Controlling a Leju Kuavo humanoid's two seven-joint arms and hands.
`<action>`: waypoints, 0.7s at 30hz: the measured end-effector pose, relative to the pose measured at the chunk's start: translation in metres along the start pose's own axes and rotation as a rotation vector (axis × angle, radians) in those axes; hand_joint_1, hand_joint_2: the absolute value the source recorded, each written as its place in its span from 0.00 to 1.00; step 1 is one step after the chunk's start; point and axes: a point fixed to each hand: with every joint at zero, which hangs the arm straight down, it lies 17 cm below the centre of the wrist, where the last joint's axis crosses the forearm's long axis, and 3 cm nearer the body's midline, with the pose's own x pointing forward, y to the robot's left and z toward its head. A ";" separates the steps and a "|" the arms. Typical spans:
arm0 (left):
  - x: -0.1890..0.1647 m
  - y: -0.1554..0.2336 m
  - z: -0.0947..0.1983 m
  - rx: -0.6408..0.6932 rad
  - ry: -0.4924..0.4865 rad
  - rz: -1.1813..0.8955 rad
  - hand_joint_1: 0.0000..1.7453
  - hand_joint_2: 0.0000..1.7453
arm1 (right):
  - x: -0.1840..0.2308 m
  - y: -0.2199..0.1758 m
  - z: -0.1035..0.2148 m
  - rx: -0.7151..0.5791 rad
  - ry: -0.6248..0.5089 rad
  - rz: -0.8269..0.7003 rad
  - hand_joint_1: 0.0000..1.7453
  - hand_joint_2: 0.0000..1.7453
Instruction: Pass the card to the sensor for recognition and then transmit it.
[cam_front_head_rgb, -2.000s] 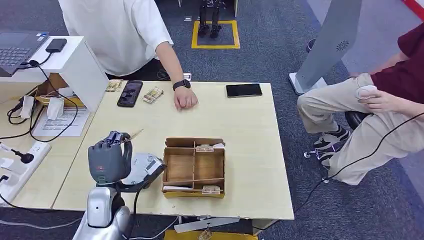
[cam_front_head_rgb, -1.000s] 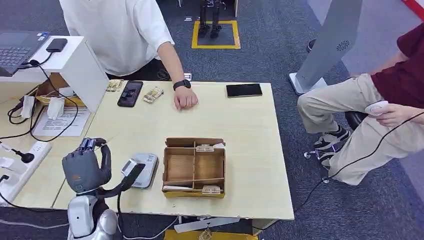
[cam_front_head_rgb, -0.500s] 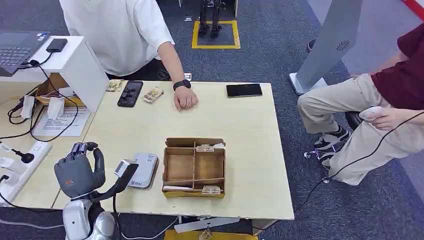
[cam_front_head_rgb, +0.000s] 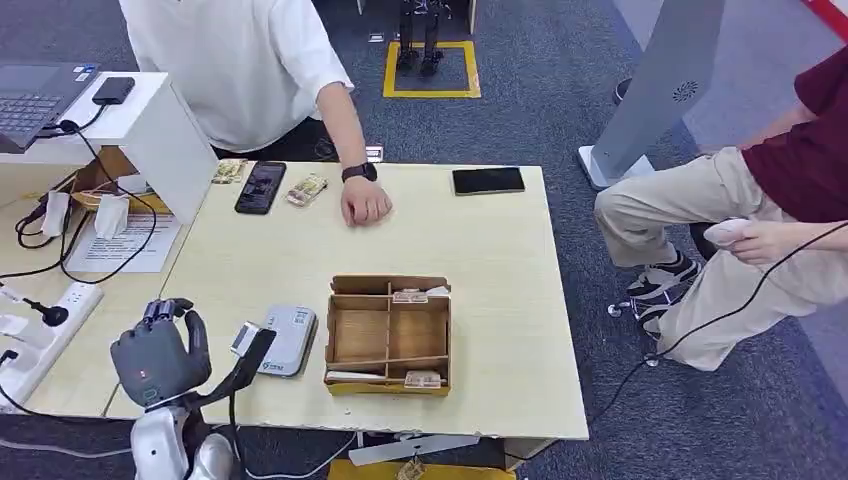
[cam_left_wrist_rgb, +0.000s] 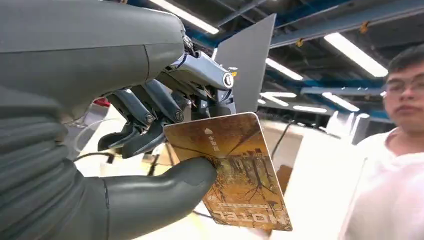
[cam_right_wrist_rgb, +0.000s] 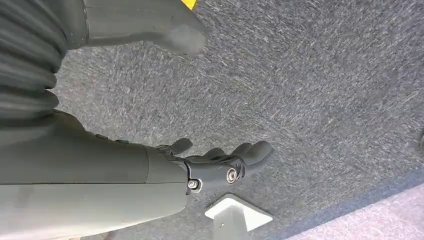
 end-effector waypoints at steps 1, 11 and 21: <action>-0.003 -0.003 0.002 -0.009 0.014 -0.001 1.00 1.00 | 0.000 0.000 0.000 0.000 0.000 0.000 0.00 1.00; 0.002 -0.024 0.015 -0.071 0.001 0.011 1.00 1.00 | -0.001 0.001 0.000 0.004 0.007 0.007 0.00 1.00; 0.008 -0.043 0.027 -0.127 -0.037 0.008 1.00 1.00 | 0.001 0.003 0.001 0.009 0.001 0.008 0.00 1.00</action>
